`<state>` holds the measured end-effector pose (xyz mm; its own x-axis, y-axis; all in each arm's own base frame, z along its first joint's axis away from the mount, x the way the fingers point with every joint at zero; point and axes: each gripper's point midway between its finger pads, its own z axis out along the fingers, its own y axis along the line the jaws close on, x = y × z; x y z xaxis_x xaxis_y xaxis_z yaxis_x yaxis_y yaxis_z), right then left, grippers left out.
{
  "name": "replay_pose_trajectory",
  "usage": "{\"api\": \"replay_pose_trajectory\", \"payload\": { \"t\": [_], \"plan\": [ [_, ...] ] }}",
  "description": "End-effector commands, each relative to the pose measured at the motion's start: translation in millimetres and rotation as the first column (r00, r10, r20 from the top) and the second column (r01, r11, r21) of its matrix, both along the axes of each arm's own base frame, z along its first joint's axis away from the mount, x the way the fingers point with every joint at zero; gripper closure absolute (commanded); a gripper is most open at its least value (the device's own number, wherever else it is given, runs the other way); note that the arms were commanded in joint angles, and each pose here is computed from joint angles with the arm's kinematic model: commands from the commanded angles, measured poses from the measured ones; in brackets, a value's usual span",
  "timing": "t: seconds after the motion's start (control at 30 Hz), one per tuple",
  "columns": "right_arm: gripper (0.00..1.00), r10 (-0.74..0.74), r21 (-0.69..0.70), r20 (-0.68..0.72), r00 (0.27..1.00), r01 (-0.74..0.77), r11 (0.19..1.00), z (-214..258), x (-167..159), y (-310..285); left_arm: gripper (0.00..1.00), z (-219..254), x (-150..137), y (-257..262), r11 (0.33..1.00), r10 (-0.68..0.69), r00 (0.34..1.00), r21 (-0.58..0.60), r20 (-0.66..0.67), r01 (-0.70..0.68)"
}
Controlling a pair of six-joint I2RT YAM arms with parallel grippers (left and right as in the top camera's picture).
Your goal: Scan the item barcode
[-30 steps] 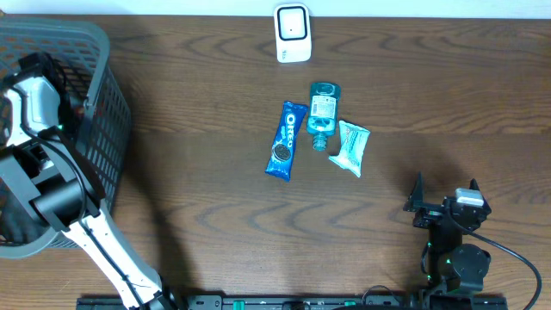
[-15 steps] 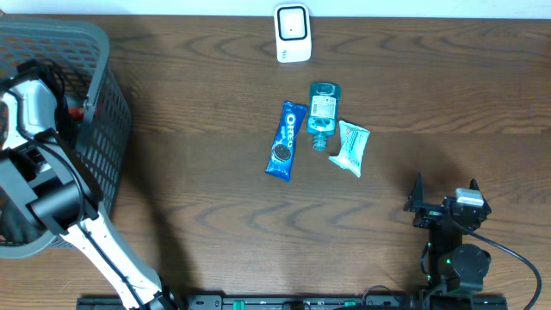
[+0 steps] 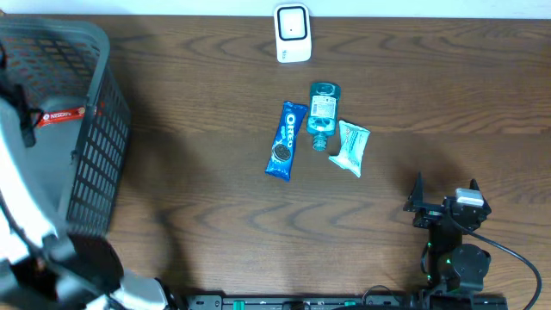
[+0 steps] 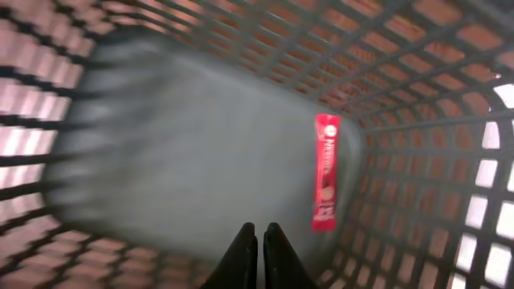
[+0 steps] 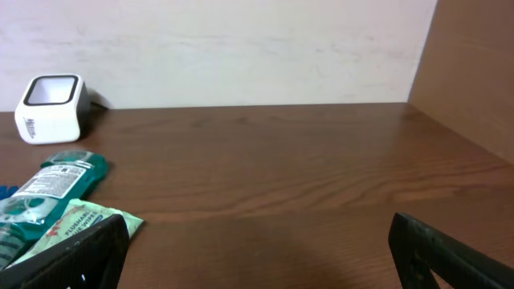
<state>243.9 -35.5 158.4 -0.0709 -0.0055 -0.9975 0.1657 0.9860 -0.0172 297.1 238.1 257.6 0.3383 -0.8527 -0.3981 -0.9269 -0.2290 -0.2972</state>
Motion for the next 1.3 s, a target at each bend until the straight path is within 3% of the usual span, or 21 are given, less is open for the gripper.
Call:
{"api": "replay_pose_trajectory", "payload": {
  "t": [0.0, 0.13, 0.3, 0.4, 0.47, 0.57, 0.7, 0.97, 1.07, 1.17, 1.27],
  "plan": [
    [0.01, 0.009, -0.011, -0.002, 1.000, -0.009, 1.000, 0, 0, 2, 0.93, 24, -33, -9, 0.999, 0.018, 1.000, 0.034, -0.020, -0.017],
    [0.01, 0.009, -0.011, -0.002, 1.000, -0.009, 1.000, 0, 0, 2, 0.93, 49, -63, -20, 0.996, 0.033, 0.999, 0.077, -0.012, -0.032],
    [0.01, 0.009, -0.011, -0.002, 1.000, -0.009, 1.000, 0, 0, 2, 0.91, 53, -57, -3, 0.988, 0.064, 0.998, 0.139, 0.004, -0.064],
    [0.01, 0.009, -0.011, -0.002, 1.000, -0.009, 1.000, 0, 0, 2, 0.93, 18, -66, -5, 0.995, 0.094, 0.992, -0.010, -0.090, -0.095],
    [0.01, 0.010, -0.011, -0.002, 1.000, -0.010, 1.000, 0, 0, 2, 0.93, -7, -89, -14, 0.973, 0.168, 0.963, -0.119, -0.209, -0.196],
    [0.01, 0.009, -0.011, -0.002, 1.000, -0.009, 1.000, 0, 0, 2, 0.93, -25, -120, -21, 0.941, 0.231, 0.904, -0.154, -0.360, -0.302],
    [0.01, 0.010, -0.011, -0.002, 1.000, -0.010, 1.000, 0, 0, 2, 0.92, -42, -134, -30, 0.936, 0.218, 0.884, -0.169, -0.413, -0.309],
    [0.01, 0.009, -0.011, -0.002, 1.000, -0.009, 1.000, 0, 0, 2, 0.92, -52, -160, -51, 0.964, 0.192, 0.935, -0.121, -0.299, -0.237],
    [0.01, 0.010, -0.011, -0.001, 1.000, -0.010, 1.000, 0, 0, 2, 0.91, -39, -153, -46, 0.987, 0.142, 0.972, -0.054, -0.189, -0.155],
    [0.01, 0.009, -0.011, -0.002, 1.000, -0.009, 1.000, 0, 0, 2, 0.78, -27, -140, -36, 0.995, 0.095, 0.988, 0.006, -0.120, -0.095],
    [0.01, 0.009, -0.011, -0.001, 1.000, -0.009, 1.000, 0, 0, 2, 0.74, -25, -120, -21, 0.997, 0.064, 0.995, 0.050, -0.078, -0.060]
  ]
}}
